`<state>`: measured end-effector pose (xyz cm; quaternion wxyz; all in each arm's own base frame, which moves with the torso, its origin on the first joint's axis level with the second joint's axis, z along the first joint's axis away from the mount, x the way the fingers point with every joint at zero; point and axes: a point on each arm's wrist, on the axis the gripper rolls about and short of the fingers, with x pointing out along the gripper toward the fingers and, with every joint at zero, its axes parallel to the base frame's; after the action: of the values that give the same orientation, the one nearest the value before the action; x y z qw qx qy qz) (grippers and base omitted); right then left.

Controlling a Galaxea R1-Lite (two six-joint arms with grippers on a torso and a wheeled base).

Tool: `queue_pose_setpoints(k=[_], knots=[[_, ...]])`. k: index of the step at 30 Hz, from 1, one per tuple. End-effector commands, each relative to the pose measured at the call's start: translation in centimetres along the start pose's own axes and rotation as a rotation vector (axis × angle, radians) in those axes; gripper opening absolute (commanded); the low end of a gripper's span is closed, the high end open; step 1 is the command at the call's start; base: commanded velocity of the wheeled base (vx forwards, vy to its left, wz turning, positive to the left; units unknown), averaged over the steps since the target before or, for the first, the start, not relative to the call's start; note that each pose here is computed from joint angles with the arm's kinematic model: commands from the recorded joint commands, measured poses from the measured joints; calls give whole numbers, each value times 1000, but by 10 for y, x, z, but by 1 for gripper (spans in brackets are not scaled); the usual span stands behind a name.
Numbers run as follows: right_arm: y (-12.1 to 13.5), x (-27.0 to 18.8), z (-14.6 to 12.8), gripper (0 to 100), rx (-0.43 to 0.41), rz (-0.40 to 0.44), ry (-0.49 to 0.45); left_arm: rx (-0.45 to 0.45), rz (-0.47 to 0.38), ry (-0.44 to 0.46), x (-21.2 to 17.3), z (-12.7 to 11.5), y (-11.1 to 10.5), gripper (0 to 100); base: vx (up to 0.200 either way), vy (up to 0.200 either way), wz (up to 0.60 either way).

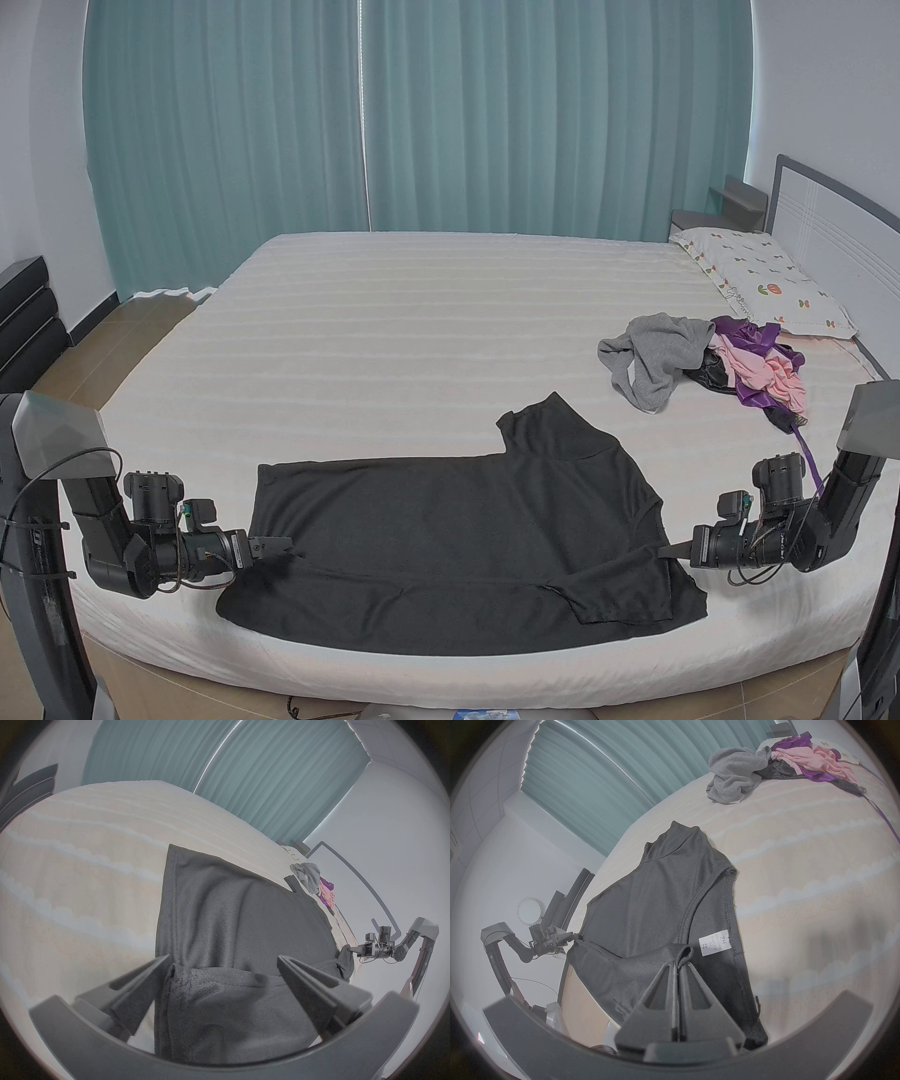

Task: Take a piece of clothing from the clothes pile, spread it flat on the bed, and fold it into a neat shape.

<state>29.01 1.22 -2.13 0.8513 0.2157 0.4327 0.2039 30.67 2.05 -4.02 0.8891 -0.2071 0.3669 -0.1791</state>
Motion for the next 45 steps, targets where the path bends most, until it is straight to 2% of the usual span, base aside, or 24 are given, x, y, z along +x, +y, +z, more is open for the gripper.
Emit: queue_pose_setpoints(k=[1, 10, 26, 45], knots=[[0, 0, 0, 0, -1, 2, 2, -6, 4, 0, 0, 0, 2, 0, 0, 0, 0], [1, 1, 1, 0, -2, 2, -2, -34, 25, -29, -10, 4, 9, 0, 0, 0, 0], [21, -27, 11, 0, -13, 22, -80, -32, 31, -60, -44, 5, -13, 0, 0, 0, 0], [36, -58, -7, 0, -13, 37, -89, -53, 47, -50, -55, -3, -14, 0, 0, 0, 0]])
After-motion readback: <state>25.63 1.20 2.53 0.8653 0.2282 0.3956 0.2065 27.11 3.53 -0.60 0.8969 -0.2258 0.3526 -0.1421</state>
